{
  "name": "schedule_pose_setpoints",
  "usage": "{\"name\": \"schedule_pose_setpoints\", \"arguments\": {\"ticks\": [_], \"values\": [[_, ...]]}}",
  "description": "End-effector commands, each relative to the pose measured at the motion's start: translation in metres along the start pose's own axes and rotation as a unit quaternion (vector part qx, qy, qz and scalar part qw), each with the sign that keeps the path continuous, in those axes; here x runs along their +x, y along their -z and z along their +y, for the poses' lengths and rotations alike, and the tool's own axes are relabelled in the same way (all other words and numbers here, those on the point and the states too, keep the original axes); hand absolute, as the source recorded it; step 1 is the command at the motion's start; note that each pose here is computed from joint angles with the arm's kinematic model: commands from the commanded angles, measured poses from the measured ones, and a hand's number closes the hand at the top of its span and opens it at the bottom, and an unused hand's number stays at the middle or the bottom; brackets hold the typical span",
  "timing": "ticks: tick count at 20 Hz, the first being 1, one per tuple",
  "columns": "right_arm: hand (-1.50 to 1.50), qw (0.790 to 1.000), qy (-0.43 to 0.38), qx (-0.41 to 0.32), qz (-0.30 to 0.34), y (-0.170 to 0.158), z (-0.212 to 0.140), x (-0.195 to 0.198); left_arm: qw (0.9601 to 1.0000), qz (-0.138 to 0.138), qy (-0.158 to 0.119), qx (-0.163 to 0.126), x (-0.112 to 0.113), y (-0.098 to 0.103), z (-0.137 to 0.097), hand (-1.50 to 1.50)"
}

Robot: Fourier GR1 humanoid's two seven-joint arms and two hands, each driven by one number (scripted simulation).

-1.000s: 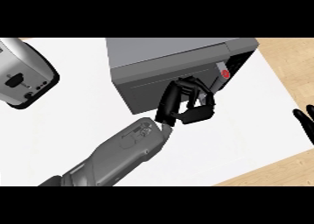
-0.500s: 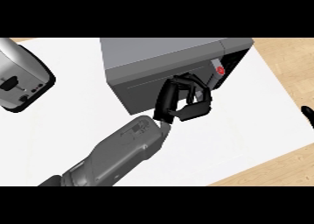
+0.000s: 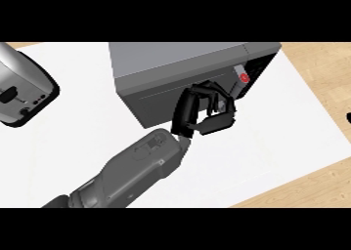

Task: Pick up the milk, place it into the microwave and close the microwave

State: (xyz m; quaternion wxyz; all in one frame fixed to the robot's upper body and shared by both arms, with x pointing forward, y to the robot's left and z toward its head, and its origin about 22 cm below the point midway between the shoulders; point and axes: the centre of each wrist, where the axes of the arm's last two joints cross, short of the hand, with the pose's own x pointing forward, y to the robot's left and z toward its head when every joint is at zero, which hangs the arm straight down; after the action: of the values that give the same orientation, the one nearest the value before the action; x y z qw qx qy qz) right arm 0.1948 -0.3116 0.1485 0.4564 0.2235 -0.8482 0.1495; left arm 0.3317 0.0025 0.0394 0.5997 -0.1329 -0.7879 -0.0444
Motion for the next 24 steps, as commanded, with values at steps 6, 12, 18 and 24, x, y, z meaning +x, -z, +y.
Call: {"name": "schedule_pose_setpoints", "arguments": {"ticks": [6, 12, 18, 24], "values": [[-1.5, 1.0, 0.005, -0.003, 0.003, 0.004, -0.005, 0.007, 0.9997, -0.013, 0.006, 0.022, 0.004, 0.023, 0.009, 1.5], [-1.5, 1.0, 0.0, -0.003, 0.003, 0.006, -0.011, 0.013, 0.9995, -0.019, 0.002, 0.027, 0.002, 0.022, 0.01, 1.5], [-1.5, 1.0, -0.001, -0.002, 0.001, 0.009, -0.014, 0.018, 0.9993, -0.026, -0.002, 0.028, 0.004, 0.025, 0.009, 1.5], [-1.5, 1.0, -0.003, 0.003, 0.0, 0.011, -0.018, 0.025, 0.999, -0.026, 0.001, 0.036, -0.001, 0.023, 0.011, 1.5]]}}
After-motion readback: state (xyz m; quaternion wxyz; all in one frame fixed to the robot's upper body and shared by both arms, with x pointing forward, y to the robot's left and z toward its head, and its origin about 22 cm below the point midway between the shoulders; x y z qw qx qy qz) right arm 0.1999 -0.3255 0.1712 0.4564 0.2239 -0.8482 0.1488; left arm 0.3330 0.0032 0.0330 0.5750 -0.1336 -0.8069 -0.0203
